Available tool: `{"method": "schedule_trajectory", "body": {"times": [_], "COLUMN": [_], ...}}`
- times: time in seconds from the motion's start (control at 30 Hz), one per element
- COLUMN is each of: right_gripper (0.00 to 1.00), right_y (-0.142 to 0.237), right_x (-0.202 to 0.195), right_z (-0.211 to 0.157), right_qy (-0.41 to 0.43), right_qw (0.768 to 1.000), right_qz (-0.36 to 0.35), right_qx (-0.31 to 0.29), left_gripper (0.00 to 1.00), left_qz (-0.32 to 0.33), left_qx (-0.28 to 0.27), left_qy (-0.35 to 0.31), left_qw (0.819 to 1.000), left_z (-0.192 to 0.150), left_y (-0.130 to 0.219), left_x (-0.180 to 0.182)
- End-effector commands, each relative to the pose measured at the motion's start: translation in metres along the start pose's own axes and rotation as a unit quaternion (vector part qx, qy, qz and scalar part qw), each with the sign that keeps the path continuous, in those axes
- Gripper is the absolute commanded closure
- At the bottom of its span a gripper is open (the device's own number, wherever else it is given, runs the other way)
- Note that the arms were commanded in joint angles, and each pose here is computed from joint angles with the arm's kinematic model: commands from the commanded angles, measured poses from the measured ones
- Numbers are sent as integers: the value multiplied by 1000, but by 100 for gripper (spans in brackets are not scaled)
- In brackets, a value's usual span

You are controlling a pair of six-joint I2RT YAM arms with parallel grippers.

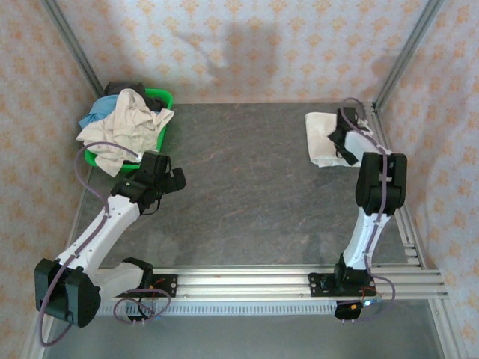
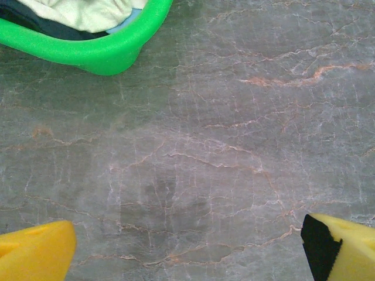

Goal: Fold and stack the t-shirts

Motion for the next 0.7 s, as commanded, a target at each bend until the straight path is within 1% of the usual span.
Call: {"method": "schedule_trajectory", "body": {"times": [0.0, 0.03, 0.1, 0.17, 0.27, 0.33, 0.4, 0.53, 0.63, 0.67], "right_gripper": [4, 4, 4, 5, 5, 5, 9, 17, 18, 18], "right_y": [11, 5, -9, -21, -33, -45, -58, -81, -92, -95], "right_x": [30, 35, 44, 50, 52, 54, 51, 41, 44, 47], "right_z": [-15, -19, -25, -25, -18, -13, -5, 14, 23, 22], "right_qy": [192, 215, 246, 260, 279, 278, 272, 293, 321, 338], "right_qw": [978, 972, 964, 960, 952, 953, 954, 946, 938, 933], "right_qz": [-71, -95, -87, -86, -106, -83, -66, -85, -67, -49], "right_qx": [28, 31, 57, 64, 65, 88, 107, 106, 113, 117], "left_gripper": [0, 0, 0, 0, 0, 0, 0, 0, 0, 0], "left_qz": [18, 18, 17, 17, 18, 16, 16, 16, 16, 17], "left_qx": [2, 2, 1, 0, -3, -5, -5, -4, -5, -6], "left_qy": [-7, -7, -8, -7, -7, -6, -7, -6, -7, -7], "left_qw": [1000, 1000, 1000, 1000, 1000, 1000, 1000, 1000, 1000, 1000], "left_z": [0, -1, -1, -1, -2, -2, -1, -1, -1, -1], "left_y": [-1, -1, 0, 0, 2, 2, 3, 3, 4, 3], "left_x": [6, 6, 6, 7, 8, 8, 8, 8, 8, 9]}}
Point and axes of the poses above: each hand's point on the last joint's axis, 136 mm out from that joint toward the fingers, its own y axis back along the fingers, its own x axis along the line the jaws close on, z = x × y, the point moved 8 cm from there along y, back along the fingers, and after that the axes turned 2 degrees about y, right-handed, at the moved point
